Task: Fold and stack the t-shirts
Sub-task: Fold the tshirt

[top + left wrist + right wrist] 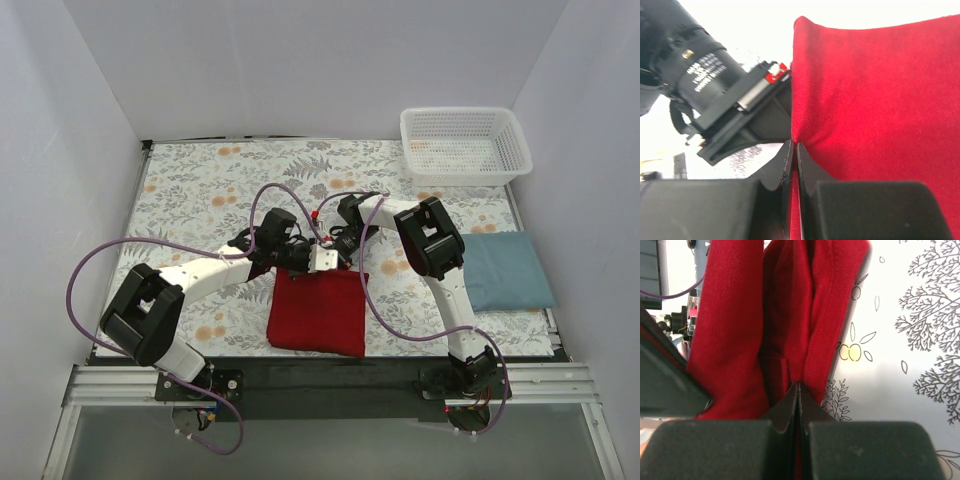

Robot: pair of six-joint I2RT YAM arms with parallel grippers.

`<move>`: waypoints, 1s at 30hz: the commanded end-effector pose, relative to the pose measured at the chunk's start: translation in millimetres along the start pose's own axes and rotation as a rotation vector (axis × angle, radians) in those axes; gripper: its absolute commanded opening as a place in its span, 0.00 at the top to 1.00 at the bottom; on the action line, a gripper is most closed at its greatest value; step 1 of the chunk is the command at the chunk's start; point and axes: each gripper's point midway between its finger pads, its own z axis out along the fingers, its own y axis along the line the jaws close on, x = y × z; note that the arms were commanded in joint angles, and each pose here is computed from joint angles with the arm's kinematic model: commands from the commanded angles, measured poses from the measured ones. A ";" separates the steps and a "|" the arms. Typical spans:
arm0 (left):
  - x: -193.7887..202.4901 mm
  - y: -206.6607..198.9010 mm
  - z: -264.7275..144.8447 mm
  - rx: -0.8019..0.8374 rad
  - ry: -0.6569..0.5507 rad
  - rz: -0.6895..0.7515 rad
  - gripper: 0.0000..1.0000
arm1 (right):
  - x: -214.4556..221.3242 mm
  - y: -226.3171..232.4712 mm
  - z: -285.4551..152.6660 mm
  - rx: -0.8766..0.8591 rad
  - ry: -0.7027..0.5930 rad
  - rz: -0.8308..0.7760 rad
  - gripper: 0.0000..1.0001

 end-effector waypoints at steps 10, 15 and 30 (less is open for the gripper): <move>-4.0 28.5 -3.0 -0.110 -0.030 0.080 1.00 | 16.0 -19.2 1.6 0.056 0.070 -0.043 0.99; -5.2 35.5 -8.9 -0.154 -0.016 0.044 0.85 | 0.6 -13.6 -10.3 0.112 0.078 -0.076 0.98; 5.1 1.6 -106.8 0.034 -0.009 -0.663 0.46 | -53.6 16.8 -135.4 0.639 0.161 -0.365 0.45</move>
